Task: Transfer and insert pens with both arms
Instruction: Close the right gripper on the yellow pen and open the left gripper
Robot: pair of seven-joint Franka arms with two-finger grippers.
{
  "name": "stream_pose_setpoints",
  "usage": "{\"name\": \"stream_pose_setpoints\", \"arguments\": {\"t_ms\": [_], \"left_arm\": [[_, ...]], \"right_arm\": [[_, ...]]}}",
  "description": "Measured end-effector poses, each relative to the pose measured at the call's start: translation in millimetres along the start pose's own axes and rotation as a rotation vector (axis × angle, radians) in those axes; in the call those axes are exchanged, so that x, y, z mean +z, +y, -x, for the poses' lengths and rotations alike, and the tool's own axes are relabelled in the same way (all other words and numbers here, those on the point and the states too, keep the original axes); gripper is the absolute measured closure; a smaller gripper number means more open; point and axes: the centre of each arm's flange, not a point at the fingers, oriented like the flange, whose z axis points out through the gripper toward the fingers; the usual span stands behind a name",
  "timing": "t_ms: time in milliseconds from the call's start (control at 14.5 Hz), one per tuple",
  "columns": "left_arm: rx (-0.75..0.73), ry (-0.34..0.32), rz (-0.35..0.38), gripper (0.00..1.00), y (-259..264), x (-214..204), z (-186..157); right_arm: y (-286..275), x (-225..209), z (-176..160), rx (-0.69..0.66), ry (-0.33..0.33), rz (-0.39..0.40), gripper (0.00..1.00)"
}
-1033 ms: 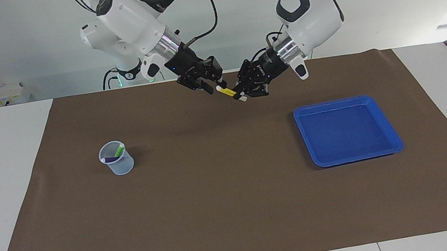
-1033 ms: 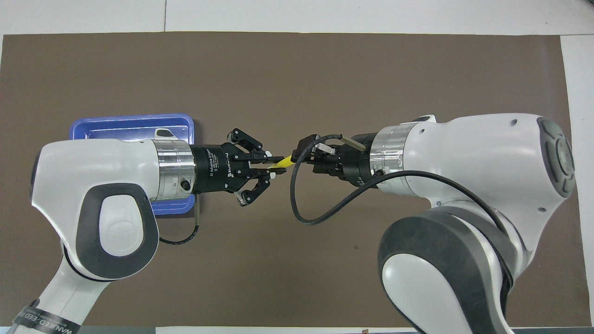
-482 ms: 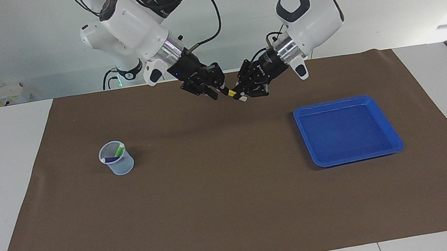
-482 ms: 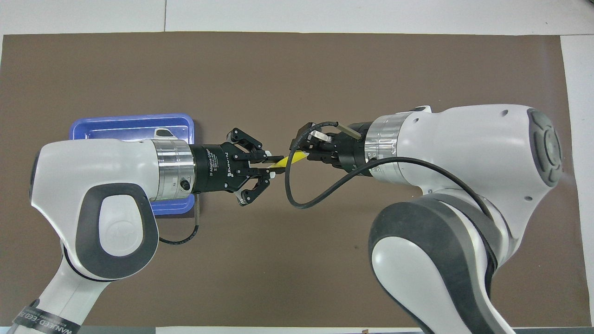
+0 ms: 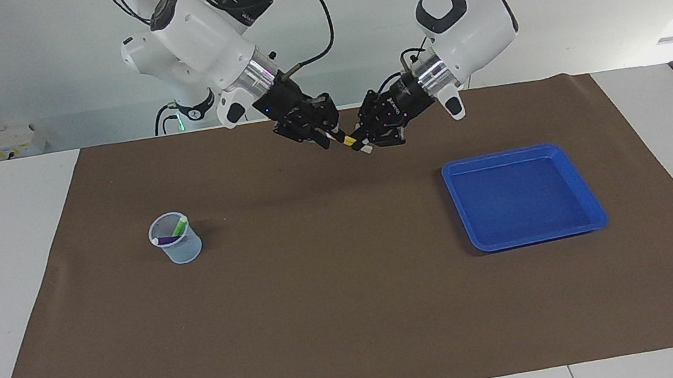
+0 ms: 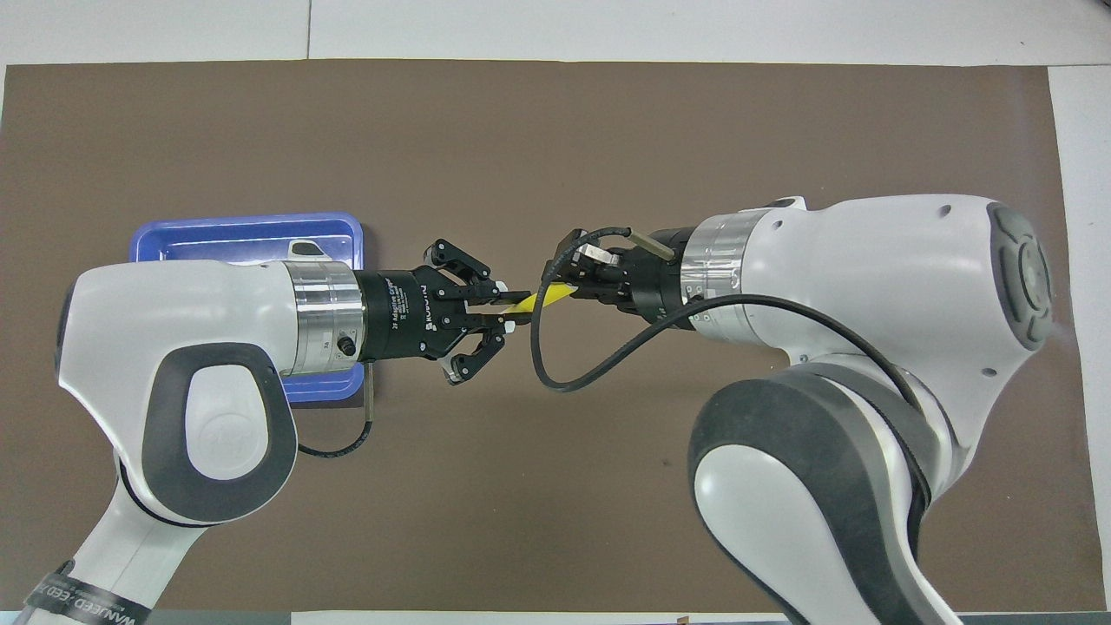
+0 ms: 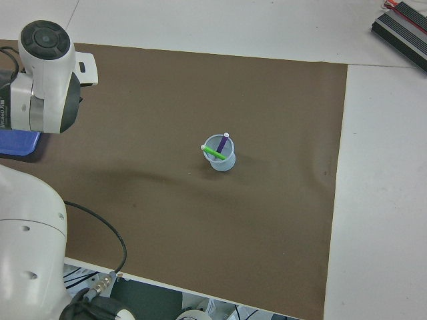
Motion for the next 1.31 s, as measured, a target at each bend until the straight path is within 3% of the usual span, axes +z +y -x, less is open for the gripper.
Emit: {"name": "stream_pose_setpoints", "arguments": {"t_ms": [69,138,344,413,620,757,826,1239,1308], "left_arm": [[-0.002,-0.002,0.0,0.83,0.1,0.0,0.1],[-0.003,-0.003,0.001,0.83,0.1,-0.1,0.1],[-0.005,-0.006,0.004,0.83,0.5,-0.4,0.2],[-0.005,-0.006,0.005,0.83,0.5,-0.3,0.3],[-0.005,-0.006,0.006,0.83,0.3,0.0,0.4],[-0.003,-0.004,0.002,0.83,-1.7,2.4,0.5],[-0.003,-0.004,0.003,0.83,-1.6,2.4,0.4],[-0.003,-0.003,0.004,0.83,-1.8,2.6,0.5],[-0.004,-0.005,0.009,0.78,-1.1,1.9,0.7]], "right_arm": [[0.2,0.4,0.5,0.0,-0.004,0.002,0.42],[0.5,1.0,1.0,0.0,-0.009,0.005,0.41],[0.6,1.2,1.3,0.0,-0.011,0.007,0.49],[0.4,1.0,1.3,0.0,-0.011,0.006,0.57],[-0.3,0.7,1.6,-0.002,-0.011,0.005,0.61],[-3.2,-0.6,2.9,-0.01,-0.007,0.005,0.79],[-3.3,-0.5,2.9,-0.013,-0.006,0.008,0.81],[-3.2,-0.6,2.8,-0.013,-0.006,0.008,0.81],[-2.8,-0.3,2.7,-0.013,-0.007,0.01,0.81]]}}
